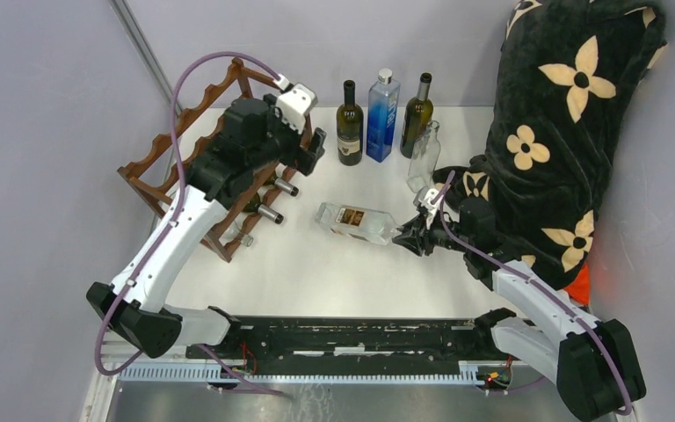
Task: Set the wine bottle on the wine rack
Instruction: Pick up the wine bottle from the center of the board, then place the wine bottle in the wine rack.
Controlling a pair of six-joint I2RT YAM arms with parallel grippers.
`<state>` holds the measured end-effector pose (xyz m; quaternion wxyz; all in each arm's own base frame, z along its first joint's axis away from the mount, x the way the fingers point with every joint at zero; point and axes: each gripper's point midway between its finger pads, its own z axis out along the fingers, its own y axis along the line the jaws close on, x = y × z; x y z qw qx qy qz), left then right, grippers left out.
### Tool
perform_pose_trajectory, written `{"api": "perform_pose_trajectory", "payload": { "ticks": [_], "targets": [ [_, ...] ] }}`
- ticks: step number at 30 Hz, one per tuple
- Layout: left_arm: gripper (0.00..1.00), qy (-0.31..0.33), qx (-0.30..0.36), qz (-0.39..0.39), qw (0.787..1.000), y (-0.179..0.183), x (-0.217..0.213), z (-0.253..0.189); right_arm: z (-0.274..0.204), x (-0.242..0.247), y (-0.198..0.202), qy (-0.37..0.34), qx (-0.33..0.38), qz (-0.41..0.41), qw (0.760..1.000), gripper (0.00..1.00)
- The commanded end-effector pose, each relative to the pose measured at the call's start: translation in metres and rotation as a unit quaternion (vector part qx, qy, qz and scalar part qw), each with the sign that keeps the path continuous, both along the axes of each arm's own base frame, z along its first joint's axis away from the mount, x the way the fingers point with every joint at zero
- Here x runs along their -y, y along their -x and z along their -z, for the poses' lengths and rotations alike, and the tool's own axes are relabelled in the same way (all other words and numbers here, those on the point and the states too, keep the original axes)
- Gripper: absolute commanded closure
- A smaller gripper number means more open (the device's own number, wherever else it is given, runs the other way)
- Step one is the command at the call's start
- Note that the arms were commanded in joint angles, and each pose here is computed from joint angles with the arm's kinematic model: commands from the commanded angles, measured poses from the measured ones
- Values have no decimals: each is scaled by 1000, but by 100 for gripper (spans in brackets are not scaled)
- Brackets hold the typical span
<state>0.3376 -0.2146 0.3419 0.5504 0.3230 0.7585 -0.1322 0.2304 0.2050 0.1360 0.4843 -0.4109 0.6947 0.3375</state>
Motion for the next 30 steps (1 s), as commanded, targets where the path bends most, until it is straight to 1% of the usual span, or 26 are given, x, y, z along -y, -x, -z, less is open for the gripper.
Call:
{"api": "perform_pose_trajectory", "payload": {
  "ticks": [1, 3, 6, 9, 11, 14, 17, 20, 22, 23, 25, 29, 30],
  "targets": [
    [2, 2, -7, -78, 997, -32, -44, -16, -89, -15, -31, -102, 146, 11, 984, 100],
    [2, -10, -6, -96, 995, -49, -59, -15, -90, -15, -36, -104, 148, 14, 983, 100],
    [4, -50, -3, -134, 990, -79, -78, -8, -93, -17, -41, -113, 150, 20, 982, 100],
    [15, -80, -17, -159, 984, -107, -93, 8, -98, -18, -48, -126, 152, 32, 980, 100],
    [18, -96, -30, -159, 982, -121, -97, 19, -100, -18, -53, -132, 153, 39, 979, 100],
    [19, -117, -40, -153, 980, -138, -100, 37, -101, -19, -57, -141, 155, 45, 977, 100],
    [24, -133, -48, -155, 978, -153, -107, 47, -102, -19, -60, -145, 156, 49, 976, 100],
    [30, -136, -57, -151, 978, -160, -111, 56, -100, -19, -62, -145, 152, 50, 976, 100],
    [36, -129, -64, -138, 980, -162, -108, 61, -98, -20, -62, -146, 148, 51, 977, 100],
    [41, -125, -69, -130, 981, -162, -106, 64, -99, -20, -63, -147, 148, 51, 977, 100],
    [60, -118, -78, -115, 983, -160, -101, 69, -100, -21, -65, -148, 148, 52, 976, 100],
    [73, -111, -97, -86, 985, -152, -93, 78, -106, -23, -70, -155, 149, 53, 975, 100],
    [74, -108, -100, -79, 986, -149, -90, 78, -108, -23, -70, -157, 151, 53, 975, 100]
  ]
}}
